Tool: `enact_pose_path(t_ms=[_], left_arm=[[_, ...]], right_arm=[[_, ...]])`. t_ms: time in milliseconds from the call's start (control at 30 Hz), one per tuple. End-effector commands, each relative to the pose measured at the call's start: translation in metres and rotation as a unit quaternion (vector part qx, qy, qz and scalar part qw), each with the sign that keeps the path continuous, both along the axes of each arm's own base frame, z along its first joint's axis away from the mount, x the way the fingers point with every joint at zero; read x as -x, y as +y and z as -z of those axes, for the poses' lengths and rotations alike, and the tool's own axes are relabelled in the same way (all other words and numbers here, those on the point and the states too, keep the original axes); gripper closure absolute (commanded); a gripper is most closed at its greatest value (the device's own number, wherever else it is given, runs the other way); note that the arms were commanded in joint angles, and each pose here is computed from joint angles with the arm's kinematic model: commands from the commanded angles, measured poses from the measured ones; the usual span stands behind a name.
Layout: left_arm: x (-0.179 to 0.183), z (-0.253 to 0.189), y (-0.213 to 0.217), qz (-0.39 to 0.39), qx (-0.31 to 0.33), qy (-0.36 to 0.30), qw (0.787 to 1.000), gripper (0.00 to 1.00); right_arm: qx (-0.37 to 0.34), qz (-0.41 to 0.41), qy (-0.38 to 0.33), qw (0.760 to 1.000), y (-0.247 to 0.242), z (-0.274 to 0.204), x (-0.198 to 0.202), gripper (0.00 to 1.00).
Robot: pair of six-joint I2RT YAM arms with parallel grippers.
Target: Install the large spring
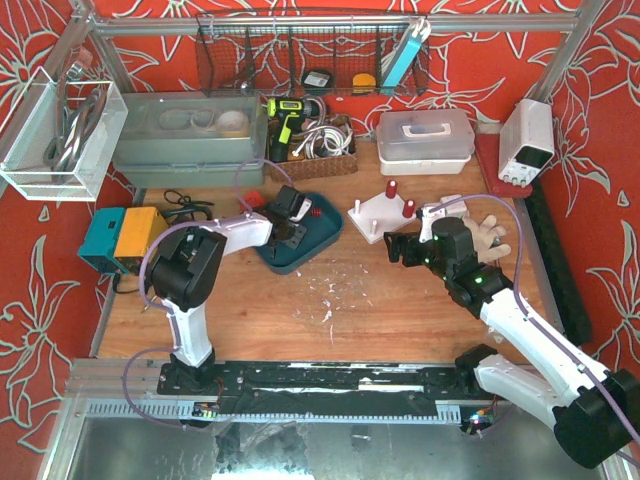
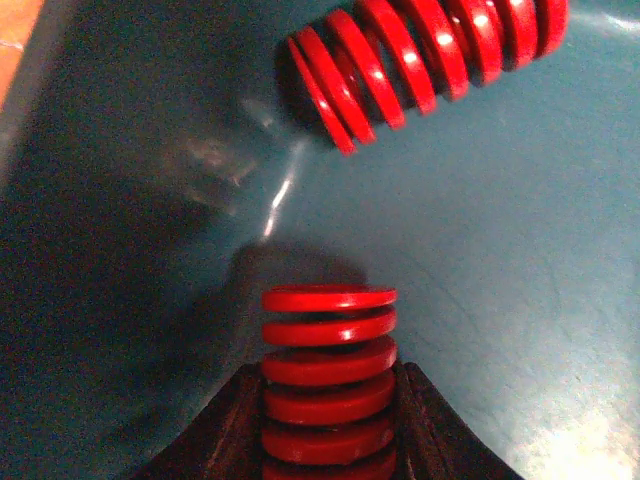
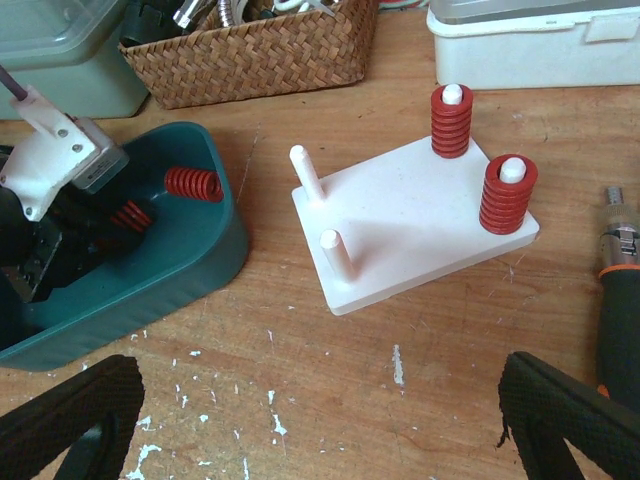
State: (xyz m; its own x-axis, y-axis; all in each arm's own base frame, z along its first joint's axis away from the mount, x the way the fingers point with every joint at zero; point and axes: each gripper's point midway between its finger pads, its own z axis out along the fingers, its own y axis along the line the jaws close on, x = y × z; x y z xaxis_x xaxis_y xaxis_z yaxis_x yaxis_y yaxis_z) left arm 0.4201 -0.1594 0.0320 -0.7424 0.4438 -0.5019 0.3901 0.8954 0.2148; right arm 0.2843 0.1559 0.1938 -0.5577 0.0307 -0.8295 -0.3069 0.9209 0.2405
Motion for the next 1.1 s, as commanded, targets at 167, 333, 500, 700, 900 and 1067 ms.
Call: enact_pose_path(t_ms=[167, 333, 500, 700, 900, 1067], left_arm=[[0.003, -0.056, -0.021, 0.024, 0.098, -0.070, 0.992, 0.91], [0.009, -0.097, -0.028, 0.042, 0.158, -0.145, 0.976, 0.94], [0.034, -0.166, -0.041, 0.089, 0.264, -0.261, 0.924, 0.96], [0.092, -0.213, -0.055, 0.167, 0.348, -0.351, 0.853, 0.96], [0.142, -0.201, -0.078, 0.240, 0.346, -0.376, 0.825, 0.95], [0.166, -0.186, -0.085, 0.264, 0.331, -0.390, 0.818, 0.95]], right_arm=[[0.002, 0.005, -0.005, 1.000, -0.002, 0.000, 0.001, 0.03], [0.003, 0.002, -0.002, 1.000, 0.000, 0.000, 0.001, 0.03], [-0.011, -0.007, -0.007, 1.000, 0.003, -0.011, 0.003, 0.02], [-0.048, -0.061, 0.031, 0.996, 0.023, -0.037, 0.018, 0.01], [-0.127, -0.175, 0.070, 0.974, 0.069, -0.060, 0.043, 0.02], [-0.104, -0.231, 0.087, 0.964, 0.101, -0.061, 0.061, 0.12]])
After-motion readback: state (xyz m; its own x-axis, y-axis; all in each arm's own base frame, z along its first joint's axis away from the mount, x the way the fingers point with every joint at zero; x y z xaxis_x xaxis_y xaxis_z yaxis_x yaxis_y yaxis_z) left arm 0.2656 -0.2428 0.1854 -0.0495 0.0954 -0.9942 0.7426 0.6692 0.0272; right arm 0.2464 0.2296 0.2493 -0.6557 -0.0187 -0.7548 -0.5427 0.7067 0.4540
